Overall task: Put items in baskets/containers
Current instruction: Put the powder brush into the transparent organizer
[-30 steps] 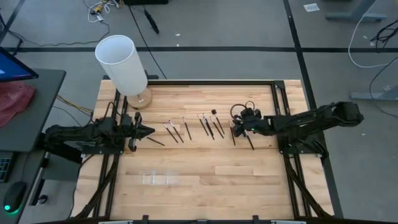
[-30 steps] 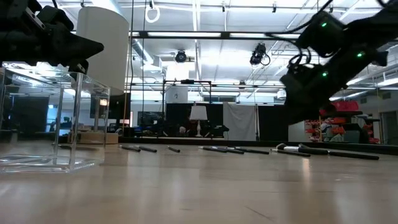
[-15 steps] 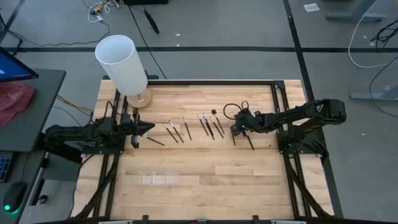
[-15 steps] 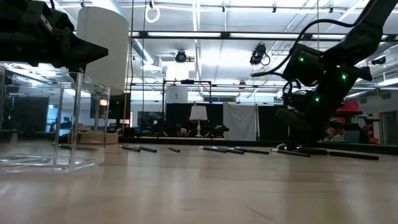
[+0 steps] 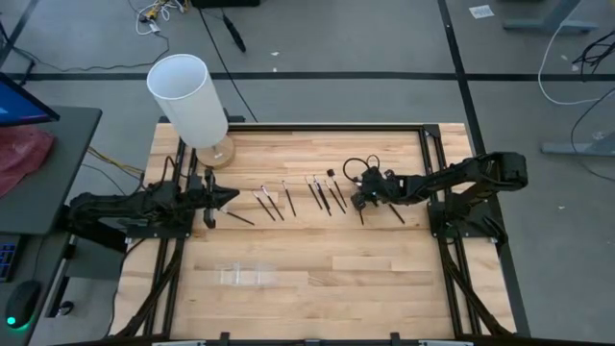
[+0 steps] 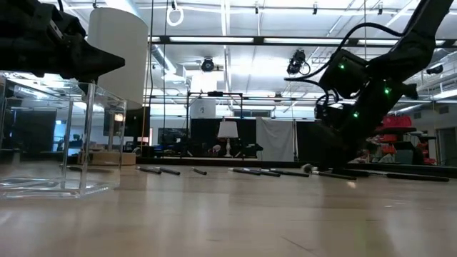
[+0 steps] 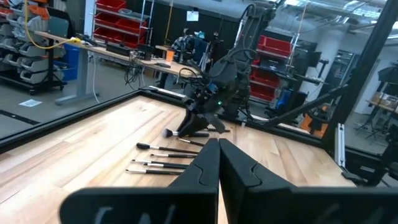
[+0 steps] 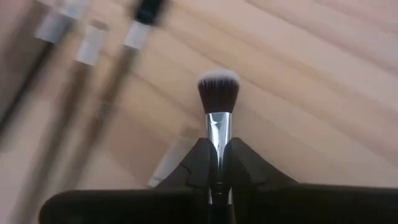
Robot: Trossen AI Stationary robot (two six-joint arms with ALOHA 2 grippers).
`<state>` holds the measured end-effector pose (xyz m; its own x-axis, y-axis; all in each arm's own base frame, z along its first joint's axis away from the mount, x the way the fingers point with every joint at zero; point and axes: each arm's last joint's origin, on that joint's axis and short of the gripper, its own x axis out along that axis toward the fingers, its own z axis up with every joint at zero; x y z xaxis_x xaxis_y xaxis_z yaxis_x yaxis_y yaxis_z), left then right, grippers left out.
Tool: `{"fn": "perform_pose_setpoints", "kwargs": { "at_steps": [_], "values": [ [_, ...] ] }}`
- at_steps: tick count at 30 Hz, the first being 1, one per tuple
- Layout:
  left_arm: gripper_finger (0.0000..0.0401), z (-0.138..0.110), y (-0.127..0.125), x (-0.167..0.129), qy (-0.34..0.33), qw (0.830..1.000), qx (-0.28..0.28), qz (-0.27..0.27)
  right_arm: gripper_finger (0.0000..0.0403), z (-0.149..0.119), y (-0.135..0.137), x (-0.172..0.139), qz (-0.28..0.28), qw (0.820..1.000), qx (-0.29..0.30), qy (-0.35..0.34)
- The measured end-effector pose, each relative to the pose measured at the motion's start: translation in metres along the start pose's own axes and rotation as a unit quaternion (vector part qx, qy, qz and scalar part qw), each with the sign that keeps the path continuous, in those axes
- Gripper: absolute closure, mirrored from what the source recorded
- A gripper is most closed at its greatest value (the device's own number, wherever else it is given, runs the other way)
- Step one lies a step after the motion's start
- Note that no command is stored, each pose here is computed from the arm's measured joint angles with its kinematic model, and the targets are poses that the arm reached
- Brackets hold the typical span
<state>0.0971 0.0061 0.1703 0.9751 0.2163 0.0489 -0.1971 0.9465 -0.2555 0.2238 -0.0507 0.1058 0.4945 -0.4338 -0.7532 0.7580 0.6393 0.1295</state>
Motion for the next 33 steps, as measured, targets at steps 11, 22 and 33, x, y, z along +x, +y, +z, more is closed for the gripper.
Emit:
{"fn": "perform_pose_setpoints", "kwargs": {
  "at_steps": [11, 22, 33],
  "values": [
    [0.0398, 0.002, -0.005, 0.016, -0.004, 0.999, 0.033, -0.004, 0.0373, 0.048, 0.043, -0.028, 0.212, 0.937, -0.029, -0.275],
    [0.0381, -0.008, -0.013, 0.053, -0.006, 0.998, 0.067, -0.019, 0.0373, 0.079, 0.100, -0.058, 0.296, 0.847, -0.154, -0.414],
    [0.0202, -0.004, -0.035, 0.123, 0.057, 0.990, 0.111, -0.069, 0.0372, 0.094, 0.163, -0.034, 0.362, 0.774, -0.198, -0.480]
  ]
}}
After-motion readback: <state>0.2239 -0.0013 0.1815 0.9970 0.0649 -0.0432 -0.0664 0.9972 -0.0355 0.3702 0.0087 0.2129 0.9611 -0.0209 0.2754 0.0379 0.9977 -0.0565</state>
